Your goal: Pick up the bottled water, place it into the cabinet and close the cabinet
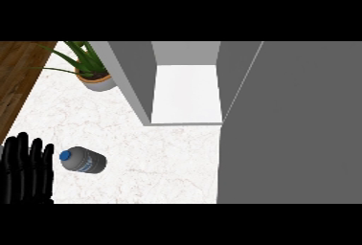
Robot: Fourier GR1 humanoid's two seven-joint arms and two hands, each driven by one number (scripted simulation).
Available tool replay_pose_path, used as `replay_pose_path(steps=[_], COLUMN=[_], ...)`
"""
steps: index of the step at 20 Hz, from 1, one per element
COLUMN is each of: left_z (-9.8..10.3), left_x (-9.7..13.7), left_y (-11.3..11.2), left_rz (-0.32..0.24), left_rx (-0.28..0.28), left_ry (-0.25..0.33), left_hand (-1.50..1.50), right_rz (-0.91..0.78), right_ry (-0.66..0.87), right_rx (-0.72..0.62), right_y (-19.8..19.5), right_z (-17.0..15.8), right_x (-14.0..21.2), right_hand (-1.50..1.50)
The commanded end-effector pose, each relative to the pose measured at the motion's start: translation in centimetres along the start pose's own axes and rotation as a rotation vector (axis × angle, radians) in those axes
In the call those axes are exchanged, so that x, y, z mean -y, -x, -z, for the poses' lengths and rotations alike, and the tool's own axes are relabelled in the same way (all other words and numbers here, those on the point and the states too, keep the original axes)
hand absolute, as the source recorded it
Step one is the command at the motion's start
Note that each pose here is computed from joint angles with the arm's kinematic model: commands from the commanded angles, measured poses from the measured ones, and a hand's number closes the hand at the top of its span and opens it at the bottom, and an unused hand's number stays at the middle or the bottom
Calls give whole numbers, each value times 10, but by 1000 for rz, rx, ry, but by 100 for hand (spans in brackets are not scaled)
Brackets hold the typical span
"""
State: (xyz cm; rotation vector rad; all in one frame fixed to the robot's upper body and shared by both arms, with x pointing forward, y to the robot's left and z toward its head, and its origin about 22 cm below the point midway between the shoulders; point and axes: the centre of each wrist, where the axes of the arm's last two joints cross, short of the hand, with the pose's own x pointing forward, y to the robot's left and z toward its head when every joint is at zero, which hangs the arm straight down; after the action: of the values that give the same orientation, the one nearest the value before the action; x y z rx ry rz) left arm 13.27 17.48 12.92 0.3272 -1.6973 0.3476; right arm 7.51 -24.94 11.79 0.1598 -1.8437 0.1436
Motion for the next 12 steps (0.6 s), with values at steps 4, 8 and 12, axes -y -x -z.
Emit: replay_pose_path(steps=[4, 8, 12], left_z=[10, 24, 36], left_x=[-14, -23, -28], left_y=[23, 34, 58], left_rz=[21, -4, -1], left_rx=[-15, -53, -71], left_ry=[-77, -106, -143], left_hand=[-150, -150, -150], right_rz=[-11, 0, -9], right_ry=[-7, -11, -23], right_rx=[51, 62, 62], right_y=[-44, -36, -49], right_z=[-18, -28, -28], right_x=[-3, 0, -7], right_hand=[-150, -150, -150])
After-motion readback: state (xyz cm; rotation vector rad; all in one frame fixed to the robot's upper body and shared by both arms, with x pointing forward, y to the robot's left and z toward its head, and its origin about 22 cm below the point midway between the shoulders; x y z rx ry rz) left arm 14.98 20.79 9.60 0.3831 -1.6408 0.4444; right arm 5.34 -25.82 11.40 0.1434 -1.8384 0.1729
